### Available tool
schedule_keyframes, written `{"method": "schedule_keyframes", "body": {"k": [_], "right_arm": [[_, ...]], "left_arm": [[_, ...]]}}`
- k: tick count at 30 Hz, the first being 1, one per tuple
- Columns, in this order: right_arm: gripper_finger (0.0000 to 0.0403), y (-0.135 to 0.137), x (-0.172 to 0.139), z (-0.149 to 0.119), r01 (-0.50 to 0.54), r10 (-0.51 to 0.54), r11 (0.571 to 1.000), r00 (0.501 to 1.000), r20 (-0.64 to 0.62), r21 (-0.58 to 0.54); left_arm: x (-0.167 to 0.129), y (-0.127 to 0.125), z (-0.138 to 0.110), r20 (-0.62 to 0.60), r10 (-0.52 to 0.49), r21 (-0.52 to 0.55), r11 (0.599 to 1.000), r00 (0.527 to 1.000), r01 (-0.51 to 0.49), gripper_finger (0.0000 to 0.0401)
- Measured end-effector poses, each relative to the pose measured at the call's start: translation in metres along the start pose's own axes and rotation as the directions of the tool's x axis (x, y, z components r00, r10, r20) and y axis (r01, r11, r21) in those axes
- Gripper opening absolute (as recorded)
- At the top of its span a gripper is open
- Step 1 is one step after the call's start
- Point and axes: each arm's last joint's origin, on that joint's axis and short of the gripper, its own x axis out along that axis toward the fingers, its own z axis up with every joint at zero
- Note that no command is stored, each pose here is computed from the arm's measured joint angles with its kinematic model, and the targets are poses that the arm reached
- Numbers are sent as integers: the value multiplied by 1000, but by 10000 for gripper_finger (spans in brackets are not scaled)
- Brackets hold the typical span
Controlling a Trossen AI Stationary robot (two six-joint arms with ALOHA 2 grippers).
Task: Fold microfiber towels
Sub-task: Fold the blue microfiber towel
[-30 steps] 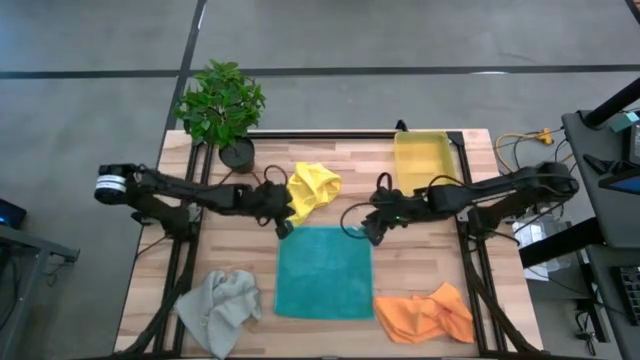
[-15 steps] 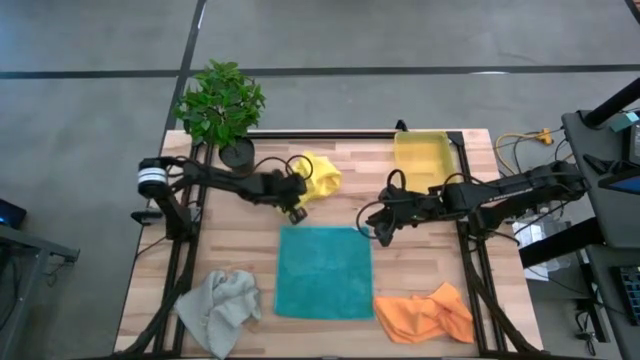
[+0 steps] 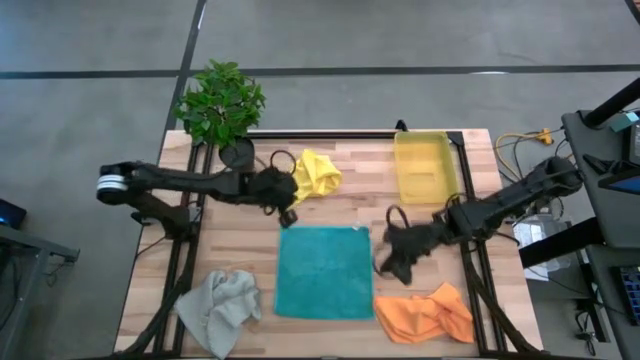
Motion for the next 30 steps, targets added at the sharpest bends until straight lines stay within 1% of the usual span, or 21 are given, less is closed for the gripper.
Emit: {"method": "schedule_keyframes", "body": {"k": [3, 4, 9, 12, 13, 15, 17, 19, 20, 22, 23, 25, 27, 28, 29, 30], "right_arm": [[64, 8, 16, -20, -33, 33, 999, 998, -59, 2], [63, 10, 23, -25, -39, 39, 999, 997, -73, 7], [63, 11, 65, -43, 2, 4, 999, 988, -156, 37], [63, 7, 89, -51, 71, -55, 996, 972, -226, 62], [63, 4, 96, -55, 86, -66, 994, 963, -261, 66], [63, -2, 107, -64, 130, -91, 988, 926, -365, 85], [63, -6, 115, -72, 170, -97, 978, 881, -463, 118], [63, -9, 114, -80, 228, -122, 963, 845, -521, 143], [63, -8, 114, -83, 239, -126, 960, 838, -530, 149], [63, -4, 109, -85, 240, -134, 960, 849, -511, 147], [63, -3, 107, -85, 255, -151, 955, 855, -496, 149], [63, 3, 99, -81, 242, -160, 959, 891, -426, 147], [63, 11, 90, -72, 214, -166, 967, 941, -293, 139], [63, 16, 85, -66, 195, -167, 972, 965, -202, 130], [63, 18, 82, -61, 193, -180, 974, 977, -113, 117], [63, 17, 79, -56, 209, -205, 972, 978, -41, 105]], "left_arm": [[-16, -17, -13, 16, -139, 43, 989, 990, 138, 0], [-20, -23, -19, 14, -166, 47, 985, 986, 165, 0], [-31, -53, -48, 19, -293, 11, 956, 956, 293, 0], [-34, -73, -63, 35, -380, 2, 925, 925, 380, 0], [-34, -80, -68, 34, -402, -1, 916, 915, 402, 0], [-36, -94, -75, 45, -428, 0, 904, 903, 428, 0], [-39, -106, -85, 21, -422, 20, 907, 907, 421, 0], [-41, -118, -89, 21, -439, 47, 898, 898, 438, 0], [-42, -122, -94, 0, -437, 65, 897, 899, 436, 0], [-41, -131, -99, -16, -439, 83, 895, 898, 439, 0], [-40, -135, -99, -14, -444, 73, 893, 896, 444, 0], [-36, -137, -103, -27, -410, 49, 911, 912, 410, 0], [-30, -141, -103, -26, -386, 18, 922, 922, 387, 0], [-28, -141, -104, -21, -370, 12, 929, 929, 371, 0], [-25, -142, -105, -22, -346, 14, 938, 938, 347, 0], [-22, -142, -104, -20, -333, 11, 943, 943, 334, 0]]}}
